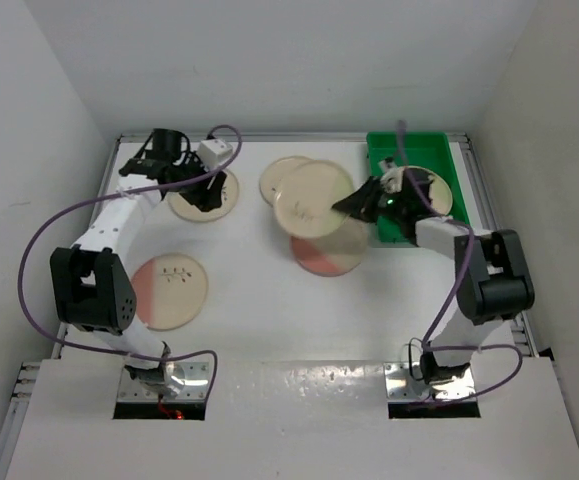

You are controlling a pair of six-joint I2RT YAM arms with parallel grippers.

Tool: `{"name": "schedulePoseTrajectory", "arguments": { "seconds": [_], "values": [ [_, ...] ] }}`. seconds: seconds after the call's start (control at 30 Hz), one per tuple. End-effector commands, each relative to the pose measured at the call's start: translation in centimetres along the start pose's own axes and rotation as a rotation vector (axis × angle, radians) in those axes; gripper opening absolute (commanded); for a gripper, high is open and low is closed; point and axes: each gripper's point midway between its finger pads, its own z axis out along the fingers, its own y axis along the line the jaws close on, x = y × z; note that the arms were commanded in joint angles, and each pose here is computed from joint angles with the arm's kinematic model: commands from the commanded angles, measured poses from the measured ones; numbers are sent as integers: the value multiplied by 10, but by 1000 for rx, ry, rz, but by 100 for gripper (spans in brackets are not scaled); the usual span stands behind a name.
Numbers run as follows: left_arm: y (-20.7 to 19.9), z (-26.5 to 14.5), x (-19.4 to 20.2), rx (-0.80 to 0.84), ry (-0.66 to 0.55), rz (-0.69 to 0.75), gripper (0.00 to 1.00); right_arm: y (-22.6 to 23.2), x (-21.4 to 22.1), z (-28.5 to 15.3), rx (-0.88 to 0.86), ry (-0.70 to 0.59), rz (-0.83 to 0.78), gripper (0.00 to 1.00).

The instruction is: Place the plates into the plastic bin on the countertop

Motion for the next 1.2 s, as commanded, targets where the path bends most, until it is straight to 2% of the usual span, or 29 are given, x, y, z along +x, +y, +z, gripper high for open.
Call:
{"name": "schedulePoseTrajectory", "arguments": {
  "seconds": [0.0, 0.03, 0.1, 0.17, 0.23, 0.3, 0.6, 0.63, 0.7, 0.73, 0.77, 0.87, 0.9, 0.93, 1.03, 1.17],
  "values": [
    [14, -21, -9, -56, -45, -51, 59, 28, -126, -61, 32, -435, -29, 0],
    [20, -22, 0, -65, -33, -72, 59, -3, -153, -99, 87, -559, 53, 0],
    [22, -23, 13, -70, -17, -105, 59, -12, -182, -127, 89, -726, 119, 0],
    [23, -25, 20, -68, -15, -125, 59, -33, -197, -153, 112, -834, 223, 0],
    [23, -25, 29, -70, -7, -127, 59, -54, -209, -177, 164, -919, 257, 0],
    [26, -27, 38, -96, 14, -139, 59, -71, -212, -184, 217, -930, 277, 0],
    [55, -39, 91, -157, 70, -292, 67, -135, -197, -176, 401, -865, 326, 0],
    [54, -39, 95, -151, 71, -304, 67, -136, -197, -175, 403, -856, 323, 3],
    [59, -42, 103, -161, 78, -305, 67, -148, -189, -168, 434, -798, 335, 15],
    [59, -42, 103, -161, 78, -305, 67, -153, -185, -167, 450, -786, 340, 22],
    [62, -40, 113, -166, 102, -314, 67, -162, -176, -164, 483, -753, 352, 33],
    [67, -41, 140, -204, 168, -347, 67, -177, -156, -166, 594, -672, 359, 42],
    [74, -44, 149, -219, 185, -353, 67, -180, -154, -169, 642, -666, 338, 47],
    [73, -45, 163, -232, 220, -360, 73, -191, -136, -173, 732, -627, 380, 52],
    [83, -51, 186, -277, 278, -392, 82, -188, -137, -188, 860, -616, 297, 54],
    [91, -54, 212, -290, 338, -442, 82, -187, -129, -197, 966, -543, 236, 55]
  ]
}}
